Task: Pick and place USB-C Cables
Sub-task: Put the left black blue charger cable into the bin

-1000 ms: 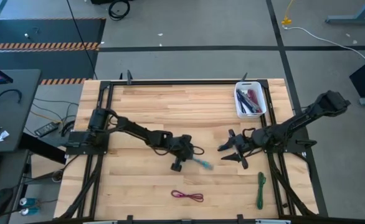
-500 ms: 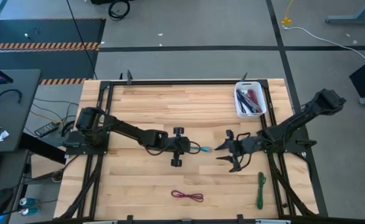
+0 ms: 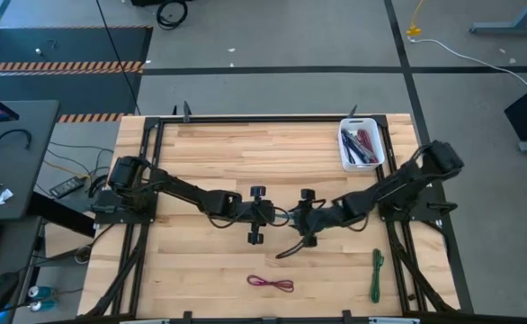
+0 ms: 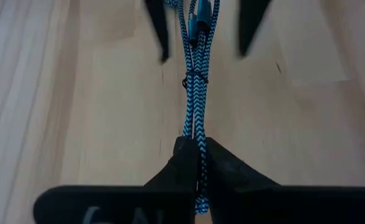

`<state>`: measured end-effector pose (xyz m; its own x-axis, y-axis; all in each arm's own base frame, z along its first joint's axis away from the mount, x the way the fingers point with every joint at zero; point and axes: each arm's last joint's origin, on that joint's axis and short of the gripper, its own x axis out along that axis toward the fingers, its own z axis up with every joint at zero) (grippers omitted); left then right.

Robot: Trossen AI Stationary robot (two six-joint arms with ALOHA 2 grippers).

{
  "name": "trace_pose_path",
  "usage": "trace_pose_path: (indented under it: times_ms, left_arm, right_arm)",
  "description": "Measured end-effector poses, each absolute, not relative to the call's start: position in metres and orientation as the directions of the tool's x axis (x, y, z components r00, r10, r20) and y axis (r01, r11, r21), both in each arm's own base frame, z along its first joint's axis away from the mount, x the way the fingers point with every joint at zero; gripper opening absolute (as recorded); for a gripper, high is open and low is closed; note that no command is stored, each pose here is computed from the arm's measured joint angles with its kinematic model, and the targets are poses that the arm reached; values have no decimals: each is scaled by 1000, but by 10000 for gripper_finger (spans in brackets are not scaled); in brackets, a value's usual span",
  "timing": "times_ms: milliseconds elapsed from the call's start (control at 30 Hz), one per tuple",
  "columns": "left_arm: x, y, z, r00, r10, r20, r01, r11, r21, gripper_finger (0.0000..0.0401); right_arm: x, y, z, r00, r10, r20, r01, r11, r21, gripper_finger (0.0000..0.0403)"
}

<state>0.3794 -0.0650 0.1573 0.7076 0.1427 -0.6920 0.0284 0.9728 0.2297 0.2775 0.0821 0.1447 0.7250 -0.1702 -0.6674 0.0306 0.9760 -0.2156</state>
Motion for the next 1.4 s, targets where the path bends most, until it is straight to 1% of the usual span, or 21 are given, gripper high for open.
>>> trace_pose_path:
  times_ms: [100, 167, 233, 333, 367, 400, 500, 633, 733, 800, 867, 933, 1000, 1067, 1200, 1300, 1400]
  left_arm:
    - [380, -65, 158, 711, 142, -688, 21, 975, 223, 19]
    - [380, -65, 158, 713, 143, -686, 18, 975, 221, 24]
    - [380, -65, 159, 715, 143, -685, 17, 975, 221, 30]
    - [381, -65, 160, 724, 142, -674, 9, 976, 216, 43]
    - [381, -65, 160, 722, 143, -677, 9, 976, 216, 52]
    - [380, -65, 159, 714, 144, -685, 7, 977, 213, 63]
    - [376, -62, 156, 673, 158, -723, -12, 979, 203, 111]
    - [368, -55, 145, 613, 200, -764, -78, 978, 194, 178]
    - [362, -50, 136, 606, 304, -735, -182, 953, 243, 208]
    - [358, -47, 132, 603, 388, -697, -257, 922, 291, 219]
    - [356, -45, 130, 600, 440, -668, -294, 898, 328, 223]
    - [356, -45, 129, 608, 450, -654, -303, 893, 333, 222]
    - [357, -45, 130, 617, 450, -646, -305, 893, 330, 217]
    - [357, -45, 131, 623, 449, -640, -298, 893, 337, 209]
    - [360, -47, 133, 650, 443, -617, -285, 895, 342, 194]
    - [360, -47, 133, 653, 442, -615, -273, 895, 353, 185]
    - [360, -47, 133, 653, 442, -615, -269, 895, 356, 177]
  right_arm:
    - [283, 79, 137, 677, -265, -687, 84, 955, -286, 191]
    - [284, 77, 133, 662, -289, -692, 96, 948, -304, 162]
    - [284, 75, 130, 647, -297, -702, 112, 948, -298, 123]
    - [280, 73, 129, 618, -311, -722, 132, 947, -294, 46]
    - [279, 73, 130, 612, -317, -724, 141, 945, -295, 27]
    - [277, 72, 133, 605, -328, -725, 152, 942, -300, 20]
    - [264, 69, 146, 572, -388, -722, 237, 921, -308, 23]
    - [233, 55, 172, 469, -497, -730, 398, 857, -328, 20]
    - [201, 37, 193, 357, -581, -731, 561, 759, -330, 20]
    - [180, 22, 206, 276, -635, -722, 686, 656, -314, 20]
    - [159, 4, 217, 177, -663, -727, 794, 533, -293, 20]
    - [142, -12, 223, 70, -668, -741, 875, 398, -276, 22]
    - [127, -26, 228, -31, -655, -755, 921, 274, -276, 29]
    - [119, -38, 230, -97, -635, -767, 943, 187, -274, 37]
    - [118, -61, 230, -133, -625, -769, 947, 149, -285, 42]
    - [123, -76, 229, -122, -623, -773, 942, 172, -287, 47]
    - [128, -89, 226, -111, -613, -783, 937, 197, -287, 64]
